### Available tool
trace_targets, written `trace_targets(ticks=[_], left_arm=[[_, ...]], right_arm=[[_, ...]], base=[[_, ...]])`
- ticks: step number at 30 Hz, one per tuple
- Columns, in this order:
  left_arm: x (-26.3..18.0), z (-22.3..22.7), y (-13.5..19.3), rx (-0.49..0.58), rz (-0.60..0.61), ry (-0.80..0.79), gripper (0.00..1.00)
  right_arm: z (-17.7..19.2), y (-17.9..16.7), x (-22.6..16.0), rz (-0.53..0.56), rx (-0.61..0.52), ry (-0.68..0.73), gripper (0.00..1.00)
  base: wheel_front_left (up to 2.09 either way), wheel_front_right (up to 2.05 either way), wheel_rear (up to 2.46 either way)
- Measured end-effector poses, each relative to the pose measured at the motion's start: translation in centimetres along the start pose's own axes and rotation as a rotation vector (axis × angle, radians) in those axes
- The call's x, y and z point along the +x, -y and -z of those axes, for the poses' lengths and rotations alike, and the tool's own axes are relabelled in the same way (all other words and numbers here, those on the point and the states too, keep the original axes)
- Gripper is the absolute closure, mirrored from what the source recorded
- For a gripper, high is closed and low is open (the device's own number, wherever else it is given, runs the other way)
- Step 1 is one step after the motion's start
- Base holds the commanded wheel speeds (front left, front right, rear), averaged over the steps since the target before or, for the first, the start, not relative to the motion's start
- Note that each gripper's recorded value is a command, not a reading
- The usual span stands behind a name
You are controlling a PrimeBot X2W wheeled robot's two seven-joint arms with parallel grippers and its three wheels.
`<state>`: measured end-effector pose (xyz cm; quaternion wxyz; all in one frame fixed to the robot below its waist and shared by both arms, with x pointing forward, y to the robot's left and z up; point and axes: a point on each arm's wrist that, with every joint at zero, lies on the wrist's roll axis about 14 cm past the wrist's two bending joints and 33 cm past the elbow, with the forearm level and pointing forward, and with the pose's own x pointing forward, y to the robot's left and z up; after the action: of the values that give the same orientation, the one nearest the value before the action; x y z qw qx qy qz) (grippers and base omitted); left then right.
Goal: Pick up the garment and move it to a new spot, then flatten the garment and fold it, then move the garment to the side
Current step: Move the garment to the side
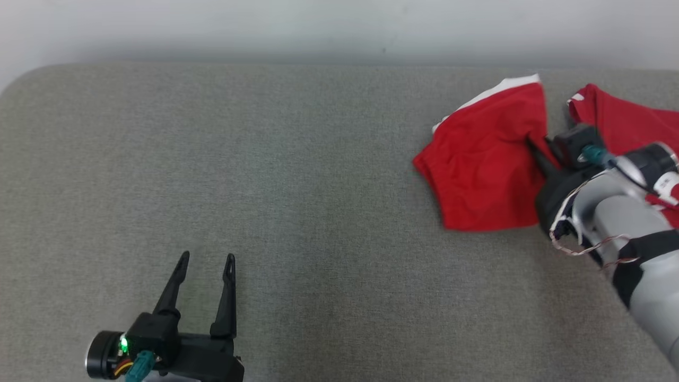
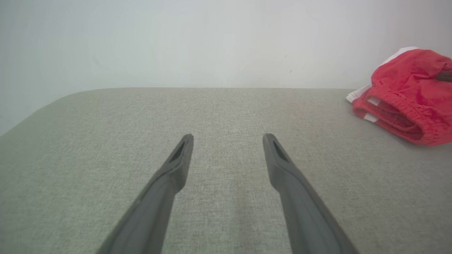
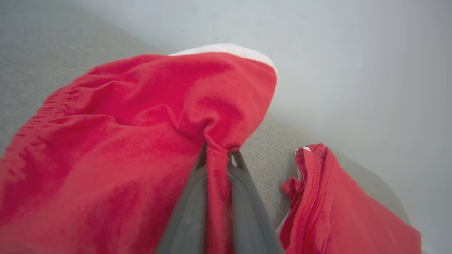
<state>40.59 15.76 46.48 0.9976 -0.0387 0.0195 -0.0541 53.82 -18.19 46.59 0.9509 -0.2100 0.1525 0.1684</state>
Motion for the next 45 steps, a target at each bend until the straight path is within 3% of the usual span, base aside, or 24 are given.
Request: trace_targets(ticks=[9,24,31,40,41,42,43,45], left_arm=[[2.3,0.8,0.6,0.012,0.036,-0.006,0.0],[5.5,2.1,2.0,0.035,0.106,-0.012,0.0],[6.5,2.1,1.7,0.046,0.11,0.001,0.0],[6.7,2.7,1.3,0.055,0.104,-0.009,0.0],[6.7,2.7,1.2,0.056,0.103,-0.009,0.0],[6.7,2.8,1.2,0.057,0.102,-0.01,0.0],[6.7,2.8,1.2,0.057,0.101,-0.01,0.0],[6.6,2.6,1.1,0.058,0.098,-0.008,0.0]], right_arm=[[1.5,7.0,-0.5,0.093,-0.073,-0.079,1.0],[5.2,17.2,-4.2,0.282,-0.071,-0.238,1.0],[7.8,18.9,-5.1,0.32,-0.085,-0.327,1.0],[8.5,20.1,-4.9,0.351,-0.102,-0.354,1.0],[8.4,20.2,-4.9,0.353,-0.11,-0.344,0.88],[8.1,20.5,-4.8,0.361,-0.117,-0.331,0.05],[7.8,20.8,-4.7,0.369,-0.118,-0.324,0.0],[7.9,20.9,-4.9,0.377,-0.124,-0.334,0.0]], base=[[0.0,0.0,0.0],[0.0,0.0,0.0],[0.0,0.0,0.0],[0.0,0.0,0.0],[0.0,0.0,0.0],[0.0,0.0,0.0],[0.0,0.0,0.0],[0.0,0.0,0.0]])
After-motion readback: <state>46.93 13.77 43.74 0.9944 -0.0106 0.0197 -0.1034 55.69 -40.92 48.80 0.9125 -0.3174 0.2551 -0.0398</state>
